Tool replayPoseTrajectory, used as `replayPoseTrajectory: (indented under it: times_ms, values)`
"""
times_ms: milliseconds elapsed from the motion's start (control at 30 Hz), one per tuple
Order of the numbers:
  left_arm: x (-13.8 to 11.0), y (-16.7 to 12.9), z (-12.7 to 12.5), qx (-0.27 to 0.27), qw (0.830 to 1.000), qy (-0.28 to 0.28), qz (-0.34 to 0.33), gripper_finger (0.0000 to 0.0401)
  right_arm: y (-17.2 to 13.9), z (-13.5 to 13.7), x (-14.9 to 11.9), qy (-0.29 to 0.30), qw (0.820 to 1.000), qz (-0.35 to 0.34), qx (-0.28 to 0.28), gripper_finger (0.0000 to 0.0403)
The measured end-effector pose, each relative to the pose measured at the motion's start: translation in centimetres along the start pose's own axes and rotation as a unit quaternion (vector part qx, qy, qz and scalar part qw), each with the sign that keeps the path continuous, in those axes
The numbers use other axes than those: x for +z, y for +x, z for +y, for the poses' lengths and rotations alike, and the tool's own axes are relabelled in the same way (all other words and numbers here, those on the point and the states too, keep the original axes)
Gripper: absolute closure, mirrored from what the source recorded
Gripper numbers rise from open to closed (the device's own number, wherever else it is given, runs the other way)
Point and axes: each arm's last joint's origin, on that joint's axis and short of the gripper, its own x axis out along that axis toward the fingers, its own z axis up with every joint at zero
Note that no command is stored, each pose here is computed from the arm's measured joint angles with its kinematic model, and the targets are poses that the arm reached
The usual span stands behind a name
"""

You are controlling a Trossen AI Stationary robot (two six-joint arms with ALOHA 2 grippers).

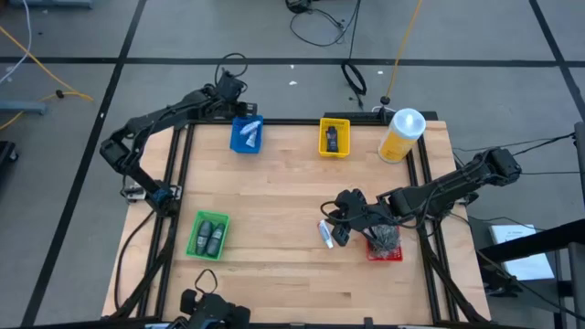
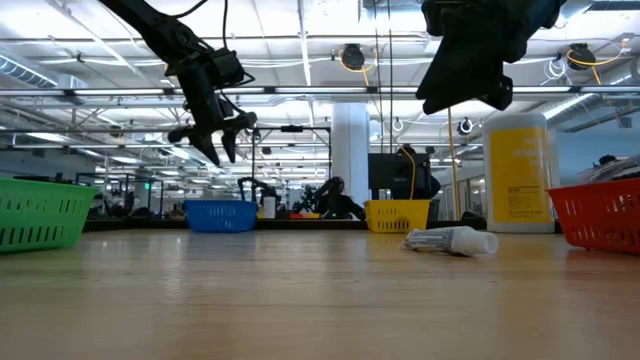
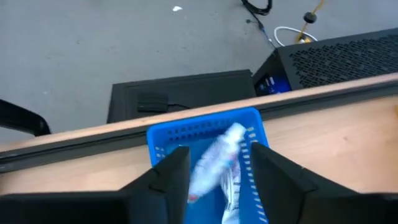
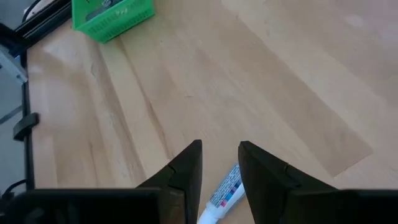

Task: Pick & Place Travel size toiletries
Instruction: Put the toothpaste into the blue basket

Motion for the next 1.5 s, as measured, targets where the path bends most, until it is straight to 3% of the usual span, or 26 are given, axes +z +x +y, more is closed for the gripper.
replayPoseTrajectory:
  times_ms: [133,267,467,767,1000,1333,1500]
  values:
    - [0.1,-0.2,-0.2,-0.018,1.000,-0.013,0.010,0.0218,0.0,0.1,-0.1,-0.017,1.000,0.013,0.012,0.0307]
    - [0.1,-1.6,-0.6,-0.050,0.998,-0.025,0.008,0.0221,0.0,0.1,-0.1,-0.021,0.999,0.021,0.022,0.0307]
    - [-1.7,-5.4,-2.0,-0.065,0.997,0.019,0.031,0.0247,-0.3,1.0,0.3,-0.025,0.997,0.034,0.068,0.0309]
    - [-8.3,-11.6,-5.1,-0.067,0.985,0.095,0.126,0.0269,-1.4,2.7,0.4,-0.099,0.990,0.024,0.102,0.0339]
    - [-14.8,-15.4,-8.3,-0.081,0.974,0.097,0.187,0.0270,-2.0,3.9,1.0,-0.134,0.981,0.025,0.137,0.0346]
    - [-21.3,-20.2,-9.9,-0.113,0.969,0.062,0.210,0.0270,0.0,4.7,0.9,-0.175,0.977,0.082,0.088,0.0346]
    - [-23.6,-21.9,-9.8,-0.120,0.971,0.031,0.204,0.0270,1.7,4.1,-0.3,-0.146,0.980,0.128,0.038,0.0346]
